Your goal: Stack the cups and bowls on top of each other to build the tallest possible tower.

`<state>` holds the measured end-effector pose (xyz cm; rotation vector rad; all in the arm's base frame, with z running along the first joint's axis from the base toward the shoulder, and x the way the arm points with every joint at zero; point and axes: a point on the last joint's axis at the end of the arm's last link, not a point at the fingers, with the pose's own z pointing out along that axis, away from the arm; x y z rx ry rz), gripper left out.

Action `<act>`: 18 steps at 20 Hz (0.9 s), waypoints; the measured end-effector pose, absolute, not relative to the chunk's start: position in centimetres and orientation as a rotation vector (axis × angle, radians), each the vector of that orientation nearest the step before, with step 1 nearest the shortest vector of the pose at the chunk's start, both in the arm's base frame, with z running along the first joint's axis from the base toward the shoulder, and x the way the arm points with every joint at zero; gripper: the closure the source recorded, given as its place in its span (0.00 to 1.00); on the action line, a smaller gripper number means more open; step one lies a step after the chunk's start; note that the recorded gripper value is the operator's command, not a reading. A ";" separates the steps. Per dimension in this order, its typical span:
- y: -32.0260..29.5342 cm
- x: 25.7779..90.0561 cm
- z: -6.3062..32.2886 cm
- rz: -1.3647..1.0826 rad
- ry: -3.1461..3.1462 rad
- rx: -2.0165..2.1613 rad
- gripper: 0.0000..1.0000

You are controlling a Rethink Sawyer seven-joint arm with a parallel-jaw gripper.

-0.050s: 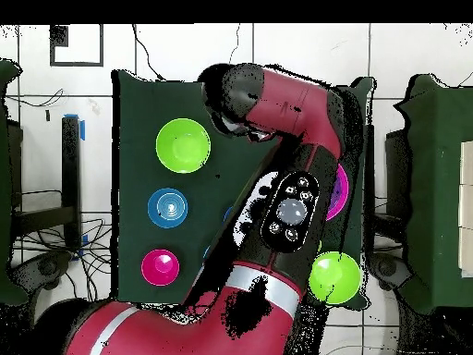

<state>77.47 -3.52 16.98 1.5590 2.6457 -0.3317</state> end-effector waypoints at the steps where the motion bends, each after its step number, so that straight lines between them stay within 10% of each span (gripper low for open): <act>1: -3.5 77.5 17.0 -0.331 2.645 1.558 0.00; 18: 0.8 78.6 16.7 -0.189 2.550 1.763 0.00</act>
